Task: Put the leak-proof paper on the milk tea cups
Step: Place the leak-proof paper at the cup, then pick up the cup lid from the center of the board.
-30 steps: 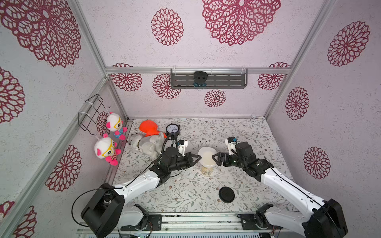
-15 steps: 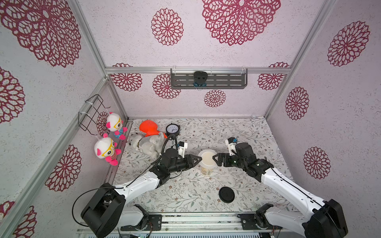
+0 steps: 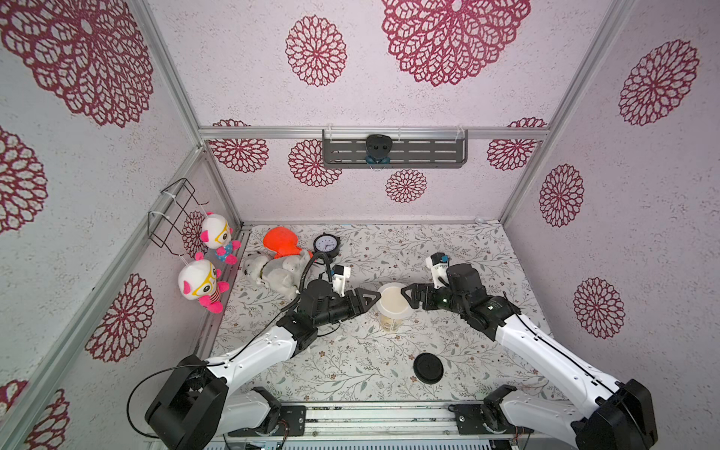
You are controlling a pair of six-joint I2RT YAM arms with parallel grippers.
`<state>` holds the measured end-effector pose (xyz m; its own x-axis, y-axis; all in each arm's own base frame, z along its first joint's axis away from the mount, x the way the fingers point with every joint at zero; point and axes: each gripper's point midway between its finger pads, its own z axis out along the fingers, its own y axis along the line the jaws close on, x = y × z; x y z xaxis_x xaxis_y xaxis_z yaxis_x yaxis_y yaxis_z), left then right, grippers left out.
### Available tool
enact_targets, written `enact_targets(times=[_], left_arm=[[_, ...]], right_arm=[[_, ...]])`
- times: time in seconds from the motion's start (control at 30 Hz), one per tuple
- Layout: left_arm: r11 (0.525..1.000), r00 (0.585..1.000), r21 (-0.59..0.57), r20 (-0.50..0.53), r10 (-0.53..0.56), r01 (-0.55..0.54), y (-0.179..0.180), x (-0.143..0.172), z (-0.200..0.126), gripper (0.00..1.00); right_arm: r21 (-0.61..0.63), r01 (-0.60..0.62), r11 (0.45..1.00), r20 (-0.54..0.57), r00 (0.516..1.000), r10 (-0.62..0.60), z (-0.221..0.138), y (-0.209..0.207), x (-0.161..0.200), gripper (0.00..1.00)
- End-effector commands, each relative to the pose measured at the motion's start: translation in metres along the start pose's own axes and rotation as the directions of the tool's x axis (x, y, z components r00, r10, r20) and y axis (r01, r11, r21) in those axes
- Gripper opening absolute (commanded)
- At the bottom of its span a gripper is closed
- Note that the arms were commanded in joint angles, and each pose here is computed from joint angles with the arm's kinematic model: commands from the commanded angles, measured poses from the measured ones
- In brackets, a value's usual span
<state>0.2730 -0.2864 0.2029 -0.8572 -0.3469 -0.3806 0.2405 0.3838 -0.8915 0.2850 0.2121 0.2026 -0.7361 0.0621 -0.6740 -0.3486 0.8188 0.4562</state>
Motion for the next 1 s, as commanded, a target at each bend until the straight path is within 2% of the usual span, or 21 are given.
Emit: enact_targets(times=[0.0,0.2,0.37,0.43,0.67,0.8,0.97], left_arm=[[1.000,1.000,-0.027,0.018,0.013,-0.013,0.006,-0.003,-0.006,0.60],[0.998,0.999,-0.051,0.018,0.034,-0.033,0.006,-0.004,-0.015,0.65],[0.995,0.996,-0.083,0.054,0.067,-0.063,0.006,-0.007,-0.035,0.81],[0.991,0.993,-0.113,0.080,0.085,-0.076,0.008,-0.009,-0.047,0.89],[0.967,0.979,-0.232,0.146,0.139,-0.103,0.020,-0.020,-0.081,0.99],[0.957,0.973,-0.264,0.165,0.164,-0.117,0.021,-0.024,-0.092,0.98],[0.949,0.972,-0.296,0.165,0.165,-0.111,0.028,-0.024,-0.098,0.98]], right_arm=[[-0.011,0.032,0.999,0.038,0.999,-0.032,-0.010,0.008,-0.012,0.93],[-0.010,0.028,1.000,0.055,0.998,-0.027,-0.024,0.011,-0.015,0.93],[0.099,-0.007,0.995,0.040,0.999,0.003,-0.048,-0.011,0.003,0.93],[0.160,-0.045,0.986,0.015,0.999,0.043,-0.056,-0.027,0.022,0.93],[0.316,-0.154,0.936,-0.146,0.967,0.208,-0.064,-0.070,0.108,0.88],[0.334,-0.192,0.923,-0.198,0.943,0.268,-0.056,-0.075,0.144,0.83],[0.324,-0.158,0.933,-0.271,0.929,0.251,-0.038,-0.064,0.177,0.79]])
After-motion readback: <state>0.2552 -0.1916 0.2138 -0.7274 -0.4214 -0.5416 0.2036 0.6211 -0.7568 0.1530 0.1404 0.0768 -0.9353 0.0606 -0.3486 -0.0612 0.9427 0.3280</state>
